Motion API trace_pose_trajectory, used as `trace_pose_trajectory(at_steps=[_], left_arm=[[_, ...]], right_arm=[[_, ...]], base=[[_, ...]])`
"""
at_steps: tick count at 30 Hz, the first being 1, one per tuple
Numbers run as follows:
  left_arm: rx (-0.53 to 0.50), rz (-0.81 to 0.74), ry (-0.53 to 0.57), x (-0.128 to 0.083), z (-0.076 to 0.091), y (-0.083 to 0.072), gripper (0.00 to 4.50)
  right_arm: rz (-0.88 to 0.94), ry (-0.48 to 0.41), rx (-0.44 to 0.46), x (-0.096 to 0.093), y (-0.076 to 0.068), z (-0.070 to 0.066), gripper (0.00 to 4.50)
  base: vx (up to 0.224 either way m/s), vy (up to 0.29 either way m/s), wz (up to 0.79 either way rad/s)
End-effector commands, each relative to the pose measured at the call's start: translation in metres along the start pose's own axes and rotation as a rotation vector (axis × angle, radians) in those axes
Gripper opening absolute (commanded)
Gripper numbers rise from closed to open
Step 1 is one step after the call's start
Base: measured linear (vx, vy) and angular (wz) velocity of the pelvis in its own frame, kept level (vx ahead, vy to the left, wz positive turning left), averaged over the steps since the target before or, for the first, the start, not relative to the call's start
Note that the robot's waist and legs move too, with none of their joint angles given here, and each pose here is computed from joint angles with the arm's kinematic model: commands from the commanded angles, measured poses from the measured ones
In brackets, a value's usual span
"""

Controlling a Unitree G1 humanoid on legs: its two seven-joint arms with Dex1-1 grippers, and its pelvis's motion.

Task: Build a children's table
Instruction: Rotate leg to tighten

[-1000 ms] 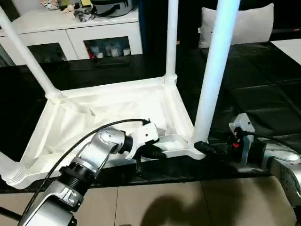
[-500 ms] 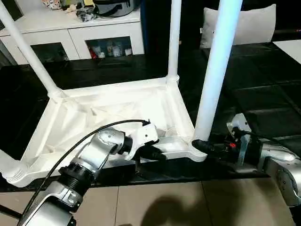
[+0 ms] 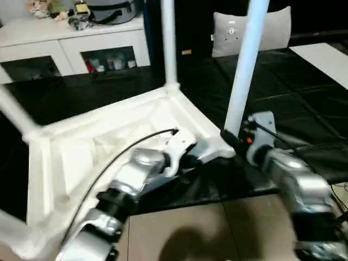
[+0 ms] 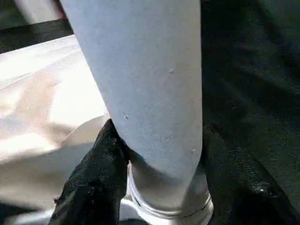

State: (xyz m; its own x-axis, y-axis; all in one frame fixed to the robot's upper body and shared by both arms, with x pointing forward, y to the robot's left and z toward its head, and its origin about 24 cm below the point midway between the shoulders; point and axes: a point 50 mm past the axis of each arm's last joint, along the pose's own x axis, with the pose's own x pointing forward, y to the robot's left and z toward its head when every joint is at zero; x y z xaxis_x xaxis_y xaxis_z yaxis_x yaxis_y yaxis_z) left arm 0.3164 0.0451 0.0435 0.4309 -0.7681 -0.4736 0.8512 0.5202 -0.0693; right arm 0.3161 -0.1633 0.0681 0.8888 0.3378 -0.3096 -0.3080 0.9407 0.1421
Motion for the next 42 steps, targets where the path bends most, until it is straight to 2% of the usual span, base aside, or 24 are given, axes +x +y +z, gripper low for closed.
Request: trace_pose_trajectory(at_steps=[1,5,11,15,19,22,27,28,30,34,36,38,40,42], left_arm=[[0.018,0.039,-0.074,-0.001,0.016,0.003,0.0],[0.06,0.023,-0.054,-0.002,0.012,0.003,0.0],[0.156,0.004,-0.006,-0.01,0.002,0.009,0.0],[0.162,0.002,0.001,-0.012,0.0,0.012,0.0],[0.218,-0.074,0.029,-0.024,-0.007,0.017,0.0],[0.245,-0.119,0.043,-0.028,-0.009,0.019,0.0],[0.285,-0.2,0.068,-0.036,-0.014,0.019,0.0],[0.315,-0.263,0.079,-0.04,-0.016,0.017,0.0],[0.332,-0.304,0.087,-0.043,-0.017,0.016,0.0],[0.365,-0.419,0.129,-0.049,-0.02,0.012,0.0],[0.371,-0.438,0.145,-0.051,-0.021,0.012,0.0],[0.373,-0.444,0.148,-0.052,-0.021,0.013,0.0],[0.373,-0.457,0.151,-0.053,-0.021,0.013,0.0],[0.374,-0.462,0.153,-0.054,-0.021,0.013,0.0]], right_arm=[[0.069,0.067,0.056,0.007,0.019,-0.021,2.58],[0.09,0.046,0.061,0.006,0.023,-0.021,2.91],[0.128,0.047,-0.002,-0.004,0.012,-0.023,3.51],[0.163,0.049,-0.027,-0.01,0.007,-0.023,3.78],[0.274,0.053,-0.101,-0.032,-0.013,-0.016,4.23],[0.315,0.05,-0.125,-0.039,-0.019,-0.012,4.48],[0.354,0.034,-0.214,-0.048,-0.027,-0.004,4.48],[0.43,0.022,-0.234,-0.053,-0.026,-0.001,4.48],[0.493,0.015,-0.23,-0.056,-0.024,0.001,4.2],[0.656,0.013,-0.207,-0.063,-0.015,0.004,4.0],[0.699,0.018,-0.194,-0.063,-0.012,0.004,3.7],[0.728,0.029,-0.192,-0.063,-0.01,0.003,3.68],[0.767,0.043,-0.186,-0.063,-0.008,0.002,3.28],[0.797,0.062,-0.185,-0.063,-0.005,0.0,3.24]], base=[[0.0,0.0,0.0],[0.0,0.0,0.0],[0.0,0.0,0.0],[0.0,0.0,0.0],[0.0,0.0,0.0],[0.0,0.0,0.0],[0.0,0.0,0.0],[0.0,0.0,0.0],[0.0,0.0,0.0],[0.0,0.0,0.0],[0.0,0.0,0.0],[0.0,0.0,0.0],[0.0,0.0,0.0],[0.0,0.0,0.0]])
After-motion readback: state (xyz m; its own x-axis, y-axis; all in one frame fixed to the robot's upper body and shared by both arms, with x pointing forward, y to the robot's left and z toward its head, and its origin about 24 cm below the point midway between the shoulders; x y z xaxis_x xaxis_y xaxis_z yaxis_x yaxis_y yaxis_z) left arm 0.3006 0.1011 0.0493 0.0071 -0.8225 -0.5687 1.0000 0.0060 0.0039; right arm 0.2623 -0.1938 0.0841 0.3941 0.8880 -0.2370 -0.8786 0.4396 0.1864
